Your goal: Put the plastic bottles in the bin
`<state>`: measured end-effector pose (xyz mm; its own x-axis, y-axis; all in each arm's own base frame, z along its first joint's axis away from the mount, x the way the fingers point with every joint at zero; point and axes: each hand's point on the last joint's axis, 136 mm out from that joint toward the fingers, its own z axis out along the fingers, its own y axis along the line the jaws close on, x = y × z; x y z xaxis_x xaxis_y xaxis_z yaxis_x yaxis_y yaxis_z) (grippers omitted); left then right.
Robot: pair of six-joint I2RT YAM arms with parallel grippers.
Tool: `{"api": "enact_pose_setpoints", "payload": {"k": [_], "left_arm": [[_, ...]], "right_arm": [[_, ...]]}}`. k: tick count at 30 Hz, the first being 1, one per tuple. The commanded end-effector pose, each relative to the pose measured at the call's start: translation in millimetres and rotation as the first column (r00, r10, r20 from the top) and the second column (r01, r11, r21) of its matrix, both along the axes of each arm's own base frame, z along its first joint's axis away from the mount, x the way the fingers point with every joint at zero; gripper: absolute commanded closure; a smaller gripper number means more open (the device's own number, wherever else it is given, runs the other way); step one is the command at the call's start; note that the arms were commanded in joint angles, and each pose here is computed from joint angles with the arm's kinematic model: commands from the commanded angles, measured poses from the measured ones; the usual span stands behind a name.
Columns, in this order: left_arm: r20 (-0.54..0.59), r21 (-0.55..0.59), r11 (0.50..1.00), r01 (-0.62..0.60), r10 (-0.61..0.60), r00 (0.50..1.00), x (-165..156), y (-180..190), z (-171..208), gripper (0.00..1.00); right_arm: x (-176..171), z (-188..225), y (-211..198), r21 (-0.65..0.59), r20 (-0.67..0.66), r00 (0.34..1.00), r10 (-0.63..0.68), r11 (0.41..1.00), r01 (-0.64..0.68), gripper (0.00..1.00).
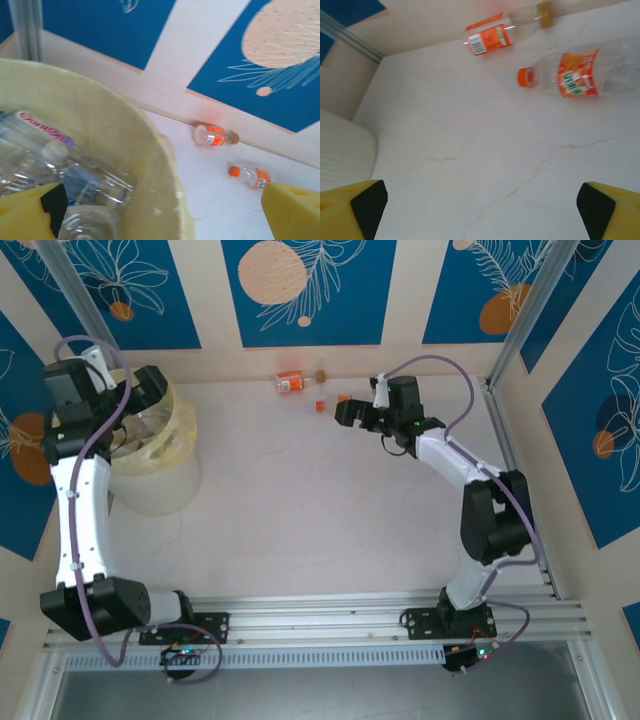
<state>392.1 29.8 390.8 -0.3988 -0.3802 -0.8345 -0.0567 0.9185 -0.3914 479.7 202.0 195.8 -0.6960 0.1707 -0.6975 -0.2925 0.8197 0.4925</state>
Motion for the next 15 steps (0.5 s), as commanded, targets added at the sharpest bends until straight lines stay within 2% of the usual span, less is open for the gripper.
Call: {"api": "enact_pose_setpoints", "payload": {"k": [1,3,7,10,15], "left_arm": [[0.038,0.067,0.996,0.059,-0.061,0.997,-5,-33,20,0.00],[0.048,0.086,0.989,0.116,-0.121,0.992,-7,-57,26,0.00],[0.064,0.086,0.962,0.258,-0.264,0.962,-10,-108,23,0.00],[0.097,0.048,0.930,0.365,-0.368,0.925,-12,-139,16,0.00],[0.115,0.072,0.899,0.432,-0.438,0.892,-16,-163,3,0.00]], "right_arm": [[22,-18,-9,-0.129,-0.005,0.995,0.102,0.986,-0.101,0.00],[39,-22,-10,-0.192,0.001,0.977,0.211,0.959,-0.207,0.01],[83,-24,-16,-0.141,-0.009,0.941,0.339,0.931,-0.337,0.01],[116,-28,-21,-0.075,0.003,0.932,0.362,0.930,-0.361,0.00],[146,-51,-17,0.029,-0.004,0.938,0.347,0.938,-0.346,0.00]]}}
